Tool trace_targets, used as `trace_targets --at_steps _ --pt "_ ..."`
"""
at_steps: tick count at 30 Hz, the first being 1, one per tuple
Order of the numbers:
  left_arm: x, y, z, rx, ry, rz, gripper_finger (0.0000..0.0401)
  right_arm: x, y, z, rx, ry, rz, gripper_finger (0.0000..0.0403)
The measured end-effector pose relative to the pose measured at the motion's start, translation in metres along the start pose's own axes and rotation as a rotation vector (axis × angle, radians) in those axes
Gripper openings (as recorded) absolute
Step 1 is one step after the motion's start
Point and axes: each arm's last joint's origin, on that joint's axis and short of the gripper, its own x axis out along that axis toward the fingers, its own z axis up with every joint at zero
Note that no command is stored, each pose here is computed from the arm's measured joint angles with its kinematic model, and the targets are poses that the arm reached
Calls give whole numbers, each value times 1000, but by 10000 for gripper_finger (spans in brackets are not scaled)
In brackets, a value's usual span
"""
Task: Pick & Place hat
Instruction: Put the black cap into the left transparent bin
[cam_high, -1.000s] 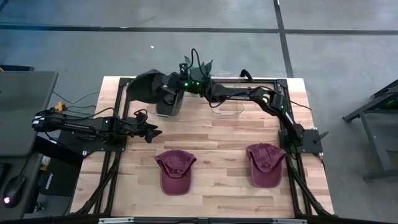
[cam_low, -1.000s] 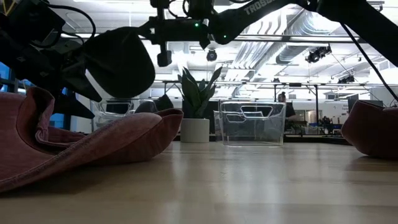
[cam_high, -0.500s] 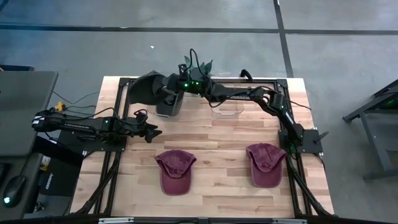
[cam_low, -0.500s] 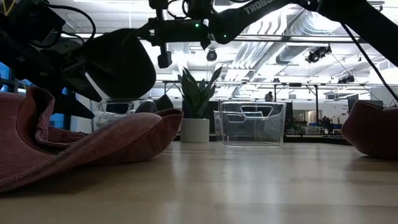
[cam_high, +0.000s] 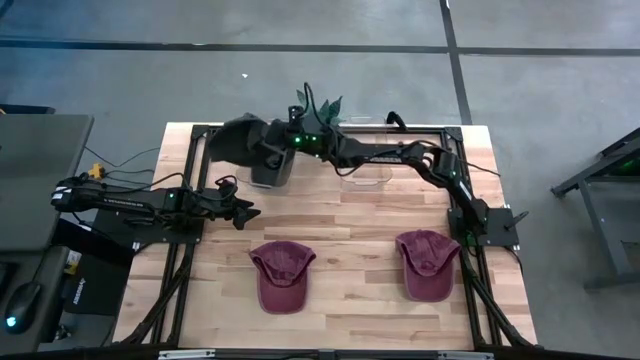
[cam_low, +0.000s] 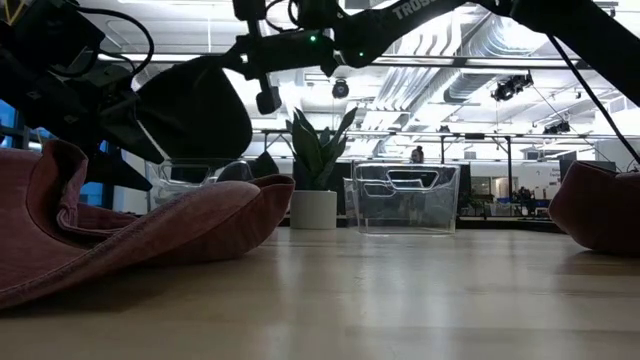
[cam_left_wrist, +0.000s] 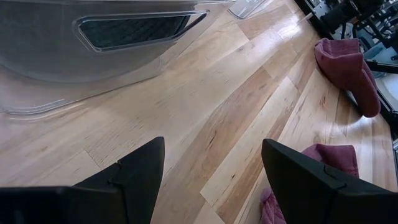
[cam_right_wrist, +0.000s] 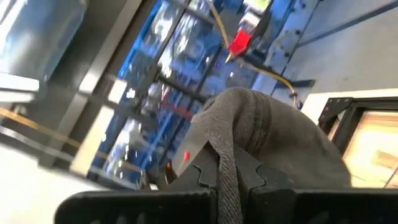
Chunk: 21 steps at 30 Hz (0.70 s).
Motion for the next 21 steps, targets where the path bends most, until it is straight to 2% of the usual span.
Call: trace_targets --at_steps 11,17,21 --pt "0 0 0 0 0 0 261 -2 11 -18 38 -111 -38 0" --pt "0 0 0 0 0 0 261 -5 5 -22 188 -183 -57 0" --pt "0 0 0 0 0 0 261 -13 -11 -41 347 -188 -57 0"
